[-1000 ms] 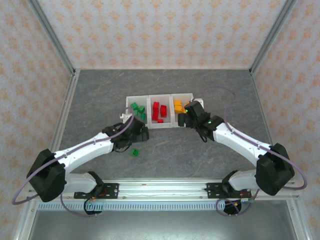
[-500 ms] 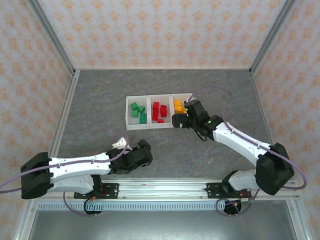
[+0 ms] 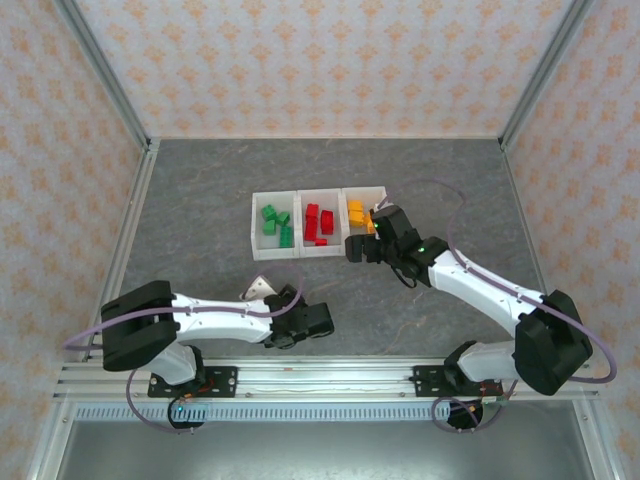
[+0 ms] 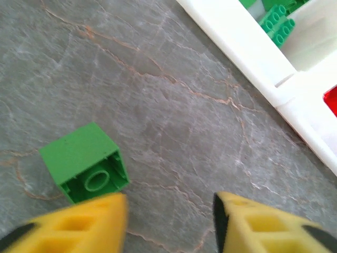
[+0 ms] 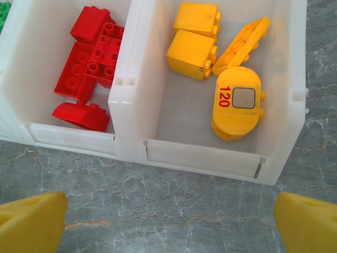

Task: Sort the legos into containers by color
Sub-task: Pick up the lego from the middle-left of the table.

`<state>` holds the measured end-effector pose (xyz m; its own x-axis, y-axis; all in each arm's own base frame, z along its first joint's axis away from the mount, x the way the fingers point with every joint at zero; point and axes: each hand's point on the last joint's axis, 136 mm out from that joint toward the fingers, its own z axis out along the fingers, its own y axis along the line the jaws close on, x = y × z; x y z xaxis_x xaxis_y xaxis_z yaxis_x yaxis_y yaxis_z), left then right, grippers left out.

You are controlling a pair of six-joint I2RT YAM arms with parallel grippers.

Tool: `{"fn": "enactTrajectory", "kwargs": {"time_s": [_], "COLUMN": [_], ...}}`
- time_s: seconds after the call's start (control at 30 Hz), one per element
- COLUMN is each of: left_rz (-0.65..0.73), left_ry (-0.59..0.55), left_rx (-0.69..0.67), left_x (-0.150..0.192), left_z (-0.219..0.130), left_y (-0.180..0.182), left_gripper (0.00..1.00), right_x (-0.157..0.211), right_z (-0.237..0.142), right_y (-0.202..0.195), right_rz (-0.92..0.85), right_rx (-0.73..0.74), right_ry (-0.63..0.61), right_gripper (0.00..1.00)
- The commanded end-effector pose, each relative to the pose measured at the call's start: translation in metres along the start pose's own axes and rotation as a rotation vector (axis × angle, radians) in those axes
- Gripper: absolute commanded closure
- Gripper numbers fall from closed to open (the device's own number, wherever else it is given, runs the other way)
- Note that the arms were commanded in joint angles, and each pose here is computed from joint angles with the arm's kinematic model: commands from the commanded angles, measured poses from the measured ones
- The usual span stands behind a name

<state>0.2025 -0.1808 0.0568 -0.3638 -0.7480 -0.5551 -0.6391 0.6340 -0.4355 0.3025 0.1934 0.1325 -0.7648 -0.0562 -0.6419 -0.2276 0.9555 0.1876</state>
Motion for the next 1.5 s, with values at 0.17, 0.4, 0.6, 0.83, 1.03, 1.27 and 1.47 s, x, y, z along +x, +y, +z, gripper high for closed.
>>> {"fn": "enactTrajectory", "kwargs": {"time_s": [0.17, 0.4, 0.6, 0.83, 1.03, 1.27, 1.47], "left_rz": [-0.281, -0.241, -0.16, -0.011, -0.016, -0.18, -0.119], "left_ry": [-0.114, -0.114, -0.143, -0.13, -0.023, 0.009, -0.041], "left_rx": [-0.093, -0.114, -0.128, -0.08, -0.122, -0.114, -0.15], "left_x": [-0.025, -0.024, -0.031, -0.039, -0.034, -0.05, -0.047], "left_z": [0.011, 0.007, -0.008, -0.026, -0.034, -0.031, -0.028], "left_y": [0.028, 0.025, 0.022, 0.001, 0.019, 0.059, 0.056], "left_gripper": [0.57, 0.33, 0.32, 0.31, 0.05, 0.01, 0.01], "right_x": [-0.005, -0.006, -0.006, -0.008, -0.008, -0.004, -0.004], "right_z": [-0.001, -0.001, -0.001, 0.0, 0.001, 0.004, 0.007], "right_y": [0.0, 0.0, -0.001, 0.001, 0.002, 0.003, 0.005], "right_rz": [-0.006, -0.008, -0.013, -0.013, -0.017, -0.018, -0.014], "right_rx": [-0.002, 0.001, 0.01, 0.005, 0.001, -0.007, -0.013], "right_ry": [-0.017, -0.013, -0.008, -0.006, -0.004, 0.007, 0.014], "right_gripper": [0.0, 0.0, 0.0, 0.0, 0.0, 0.0, 0.0]}}
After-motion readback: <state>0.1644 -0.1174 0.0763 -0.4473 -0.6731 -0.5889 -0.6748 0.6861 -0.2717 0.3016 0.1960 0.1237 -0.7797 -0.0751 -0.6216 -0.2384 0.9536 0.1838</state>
